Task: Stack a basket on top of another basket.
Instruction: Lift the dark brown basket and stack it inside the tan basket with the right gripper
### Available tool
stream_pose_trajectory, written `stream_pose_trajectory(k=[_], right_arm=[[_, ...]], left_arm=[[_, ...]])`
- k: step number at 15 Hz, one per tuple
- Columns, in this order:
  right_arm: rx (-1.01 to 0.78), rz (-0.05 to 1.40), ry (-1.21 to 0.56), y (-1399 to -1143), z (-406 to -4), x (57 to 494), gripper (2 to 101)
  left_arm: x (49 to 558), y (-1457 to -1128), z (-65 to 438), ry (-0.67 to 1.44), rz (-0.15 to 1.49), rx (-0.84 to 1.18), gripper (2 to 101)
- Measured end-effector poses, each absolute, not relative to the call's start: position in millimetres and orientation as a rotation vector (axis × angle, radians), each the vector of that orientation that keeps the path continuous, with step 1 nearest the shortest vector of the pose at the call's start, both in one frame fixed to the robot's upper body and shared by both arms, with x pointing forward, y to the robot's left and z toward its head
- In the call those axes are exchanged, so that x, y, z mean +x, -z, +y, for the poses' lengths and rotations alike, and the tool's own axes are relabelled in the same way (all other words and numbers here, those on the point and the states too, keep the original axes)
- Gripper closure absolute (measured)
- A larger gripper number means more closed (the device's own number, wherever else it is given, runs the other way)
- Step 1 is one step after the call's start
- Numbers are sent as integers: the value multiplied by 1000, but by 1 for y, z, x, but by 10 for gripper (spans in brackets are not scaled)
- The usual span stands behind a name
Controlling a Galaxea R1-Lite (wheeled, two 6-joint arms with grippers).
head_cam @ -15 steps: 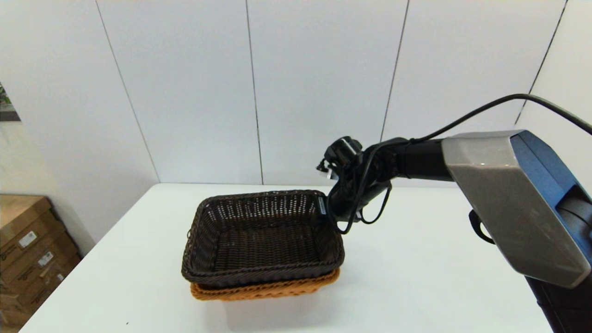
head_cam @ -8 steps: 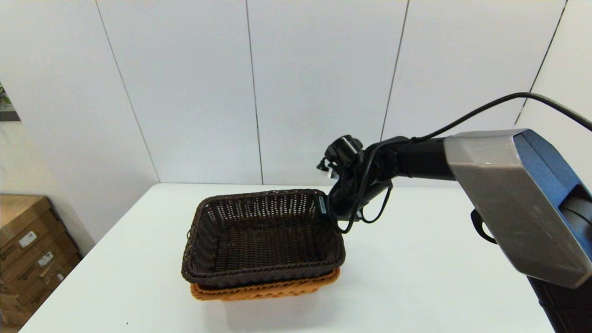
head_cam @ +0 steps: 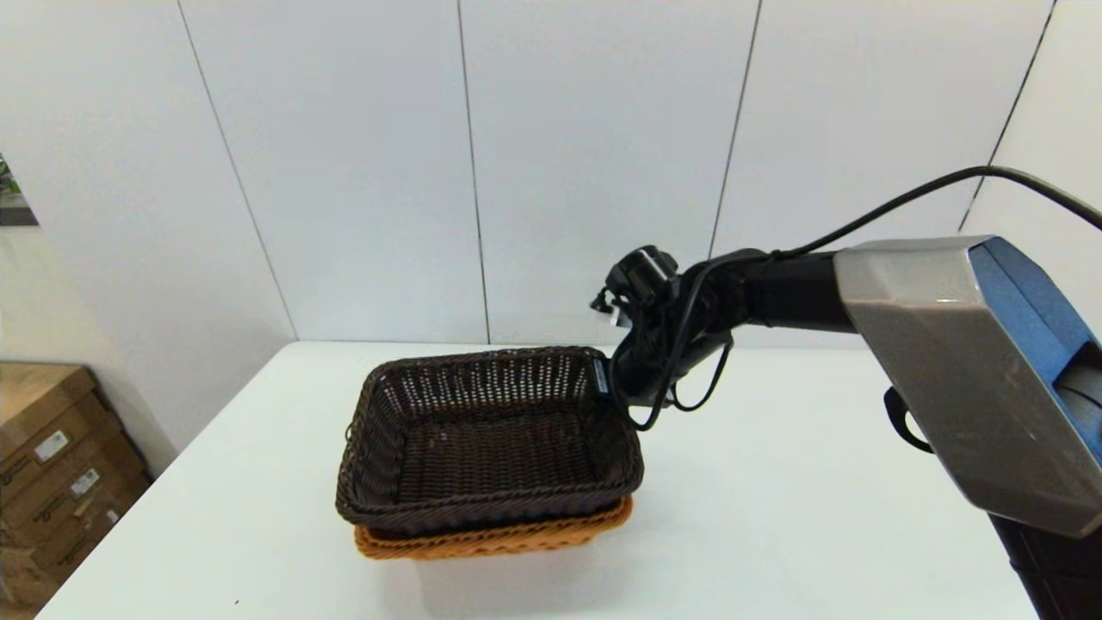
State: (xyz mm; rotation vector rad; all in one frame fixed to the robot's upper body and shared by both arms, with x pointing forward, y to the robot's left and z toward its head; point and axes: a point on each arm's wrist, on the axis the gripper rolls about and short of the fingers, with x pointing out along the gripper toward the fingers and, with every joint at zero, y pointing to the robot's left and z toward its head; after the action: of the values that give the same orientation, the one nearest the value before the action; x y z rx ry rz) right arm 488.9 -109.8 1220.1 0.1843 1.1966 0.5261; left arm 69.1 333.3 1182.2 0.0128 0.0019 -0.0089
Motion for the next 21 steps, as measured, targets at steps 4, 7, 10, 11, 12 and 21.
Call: stream_pose_trajectory(k=[4,7,10,11,12,21], right_arm=[[184,1184,-531,-1223,-110,489,832],[181,1196,-529,-1221,-110,488,832],[178,1202,-528,-1217,-109,489,832],[177,1205,-528,-1216,-109,489,832],[176,1207,-527,-1215,-109,489,832],[176,1204,-532,-1214,-108,490,524]], left_arm=[[69,-1182,333,9,2,13,54],[69,-1182,333,9,2,13,54],[69,-1182,333,9,1,12,54],[69,-1182,333,9,2,13,54],[69,-1182,333,9,1,13,54],[69,-1182,333,9,2,13,54]])
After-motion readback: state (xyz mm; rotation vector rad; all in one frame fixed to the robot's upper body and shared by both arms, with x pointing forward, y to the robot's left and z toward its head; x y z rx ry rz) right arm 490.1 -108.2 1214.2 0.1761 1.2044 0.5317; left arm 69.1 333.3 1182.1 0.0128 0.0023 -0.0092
